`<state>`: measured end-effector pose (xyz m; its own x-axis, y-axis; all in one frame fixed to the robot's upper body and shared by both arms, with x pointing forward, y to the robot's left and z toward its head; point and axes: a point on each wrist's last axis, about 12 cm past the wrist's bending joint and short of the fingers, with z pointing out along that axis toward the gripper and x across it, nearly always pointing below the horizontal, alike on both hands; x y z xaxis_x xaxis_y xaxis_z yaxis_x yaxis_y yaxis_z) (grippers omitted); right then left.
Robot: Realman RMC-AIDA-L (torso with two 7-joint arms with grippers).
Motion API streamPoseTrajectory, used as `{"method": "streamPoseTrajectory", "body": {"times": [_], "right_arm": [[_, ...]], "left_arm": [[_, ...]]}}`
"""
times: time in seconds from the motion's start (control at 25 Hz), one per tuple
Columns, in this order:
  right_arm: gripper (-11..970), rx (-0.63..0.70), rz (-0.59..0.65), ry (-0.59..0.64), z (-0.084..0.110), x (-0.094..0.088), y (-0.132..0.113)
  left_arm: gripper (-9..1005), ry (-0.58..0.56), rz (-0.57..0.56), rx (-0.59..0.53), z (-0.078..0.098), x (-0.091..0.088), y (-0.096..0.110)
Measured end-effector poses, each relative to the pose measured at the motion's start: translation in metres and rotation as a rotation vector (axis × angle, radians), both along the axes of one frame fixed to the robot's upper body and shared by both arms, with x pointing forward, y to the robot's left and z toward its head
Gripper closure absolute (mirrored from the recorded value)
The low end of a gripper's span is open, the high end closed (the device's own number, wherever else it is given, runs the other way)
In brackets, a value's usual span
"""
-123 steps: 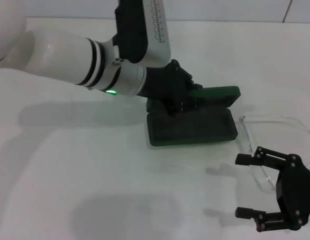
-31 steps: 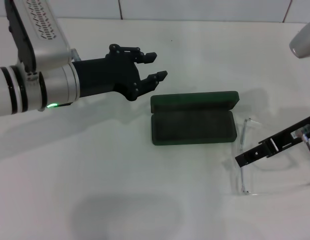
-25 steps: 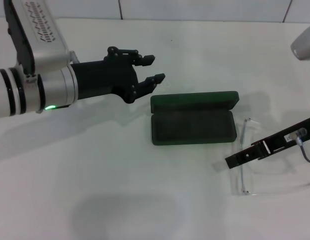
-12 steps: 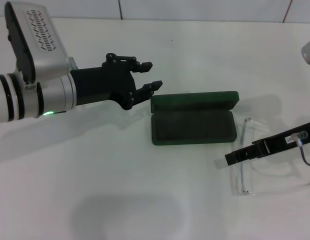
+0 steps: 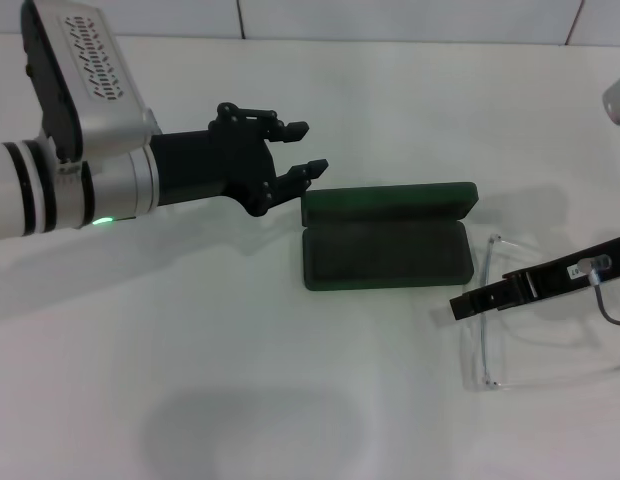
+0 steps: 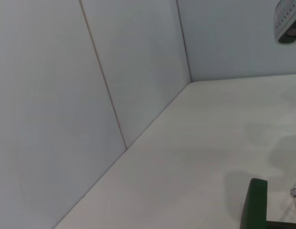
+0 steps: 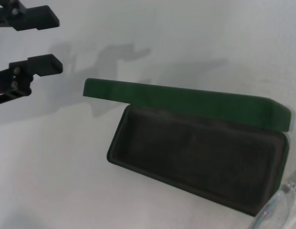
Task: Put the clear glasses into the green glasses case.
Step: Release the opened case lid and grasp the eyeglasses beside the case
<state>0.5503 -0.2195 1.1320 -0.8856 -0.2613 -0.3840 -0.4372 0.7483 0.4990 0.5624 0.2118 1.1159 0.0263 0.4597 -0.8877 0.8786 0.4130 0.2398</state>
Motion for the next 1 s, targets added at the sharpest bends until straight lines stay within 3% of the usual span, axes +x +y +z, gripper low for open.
{"method": "streamPoseTrajectory", "body": {"times": [0.64, 1.0], "right_arm": [[277, -0.005, 0.015, 0.034, -0.0067, 0.0031, 0.0045], [466, -0.002, 0.026, 0.025, -0.0076, 0.0041, 0.0048]], "left_arm": [[572, -0.01, -0.021, 0.009, 0.0004, 0.0071, -0.0068], [572, -0.018, -0.007, 0.014, 0.0006, 0.0094, -0.0076]]}}
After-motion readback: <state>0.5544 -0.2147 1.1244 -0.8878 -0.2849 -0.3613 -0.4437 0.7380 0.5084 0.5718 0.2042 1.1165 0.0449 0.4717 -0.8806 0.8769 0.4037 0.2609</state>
